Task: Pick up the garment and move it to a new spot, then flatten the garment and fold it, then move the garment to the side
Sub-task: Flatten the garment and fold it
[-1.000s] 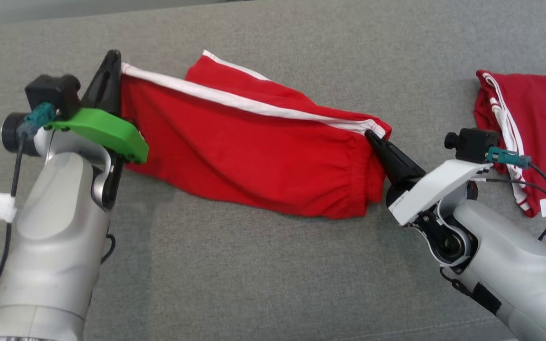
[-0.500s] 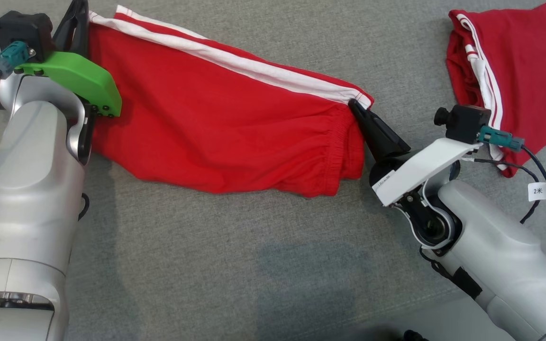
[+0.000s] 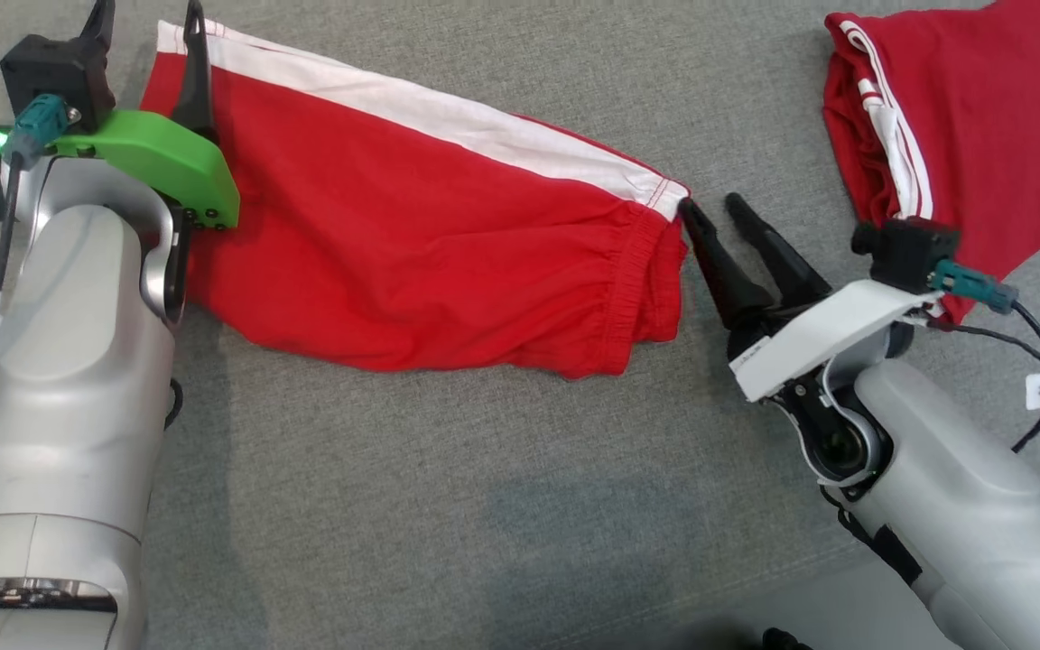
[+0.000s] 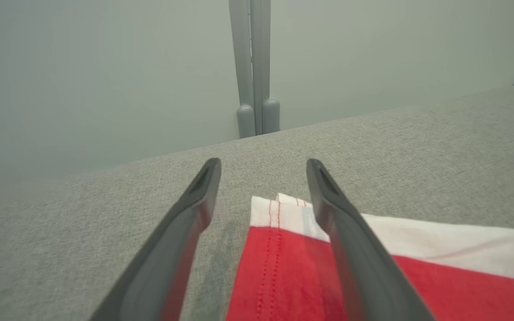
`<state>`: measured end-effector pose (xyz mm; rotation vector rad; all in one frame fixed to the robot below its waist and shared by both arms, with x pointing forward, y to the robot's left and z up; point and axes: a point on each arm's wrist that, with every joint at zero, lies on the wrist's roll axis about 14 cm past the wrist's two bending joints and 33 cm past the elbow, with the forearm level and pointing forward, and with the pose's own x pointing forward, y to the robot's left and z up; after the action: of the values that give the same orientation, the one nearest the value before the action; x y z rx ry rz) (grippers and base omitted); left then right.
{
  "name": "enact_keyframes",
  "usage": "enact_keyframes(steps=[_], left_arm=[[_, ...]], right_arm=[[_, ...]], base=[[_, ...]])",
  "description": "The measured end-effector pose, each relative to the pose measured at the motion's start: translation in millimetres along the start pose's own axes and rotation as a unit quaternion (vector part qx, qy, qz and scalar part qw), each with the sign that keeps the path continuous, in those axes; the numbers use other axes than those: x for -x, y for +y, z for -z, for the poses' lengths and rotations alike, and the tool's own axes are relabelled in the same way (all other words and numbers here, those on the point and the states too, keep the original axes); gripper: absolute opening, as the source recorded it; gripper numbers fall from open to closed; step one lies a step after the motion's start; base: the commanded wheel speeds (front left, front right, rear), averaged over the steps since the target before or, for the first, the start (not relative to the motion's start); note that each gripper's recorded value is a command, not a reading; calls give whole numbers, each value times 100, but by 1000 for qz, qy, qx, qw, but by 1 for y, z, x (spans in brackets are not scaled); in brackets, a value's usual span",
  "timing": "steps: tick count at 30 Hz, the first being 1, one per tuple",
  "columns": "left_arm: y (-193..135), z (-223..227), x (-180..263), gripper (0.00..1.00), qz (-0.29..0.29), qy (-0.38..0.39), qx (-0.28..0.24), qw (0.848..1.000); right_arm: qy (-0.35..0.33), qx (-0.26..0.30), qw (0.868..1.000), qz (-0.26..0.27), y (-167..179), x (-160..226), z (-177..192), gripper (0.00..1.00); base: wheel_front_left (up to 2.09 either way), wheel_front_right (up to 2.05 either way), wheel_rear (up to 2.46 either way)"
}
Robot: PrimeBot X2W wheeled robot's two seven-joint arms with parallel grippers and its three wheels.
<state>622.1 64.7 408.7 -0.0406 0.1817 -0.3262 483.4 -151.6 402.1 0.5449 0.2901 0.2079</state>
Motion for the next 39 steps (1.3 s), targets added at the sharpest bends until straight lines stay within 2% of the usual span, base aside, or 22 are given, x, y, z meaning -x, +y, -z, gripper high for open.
enact_keyframes(steps=[6,11,18,30,31,32,33,39], left_arm=[[2,-13,26,100,-10,-22,2,1000],[6,3,58,100,-26,-2,36,999],[20,27,92,100,-60,36,79,994],[8,63,87,100,-60,103,118,986],[5,64,86,86,-56,106,117,986],[3,64,86,21,-54,107,117,986],[-3,62,86,0,-47,107,117,986],[-13,53,95,0,-46,88,144,985]], right_arm=[[-27,-7,999,27,-7,19,-6,100],[-31,-11,999,30,0,34,-2,100],[-58,-11,998,20,14,45,-14,100],[-97,3,994,49,-3,66,-38,100],[-99,4,994,51,-4,67,-40,100],[-101,4,993,53,-5,68,-41,100],[-105,4,993,56,-6,71,-42,100],[-118,-2,991,61,-6,76,-48,100]], base=[[0,0,0],[0,0,0],[0,0,0],[0,0,0],[0,0,0],[0,0,0],[0,0,0],[0,0,0]])
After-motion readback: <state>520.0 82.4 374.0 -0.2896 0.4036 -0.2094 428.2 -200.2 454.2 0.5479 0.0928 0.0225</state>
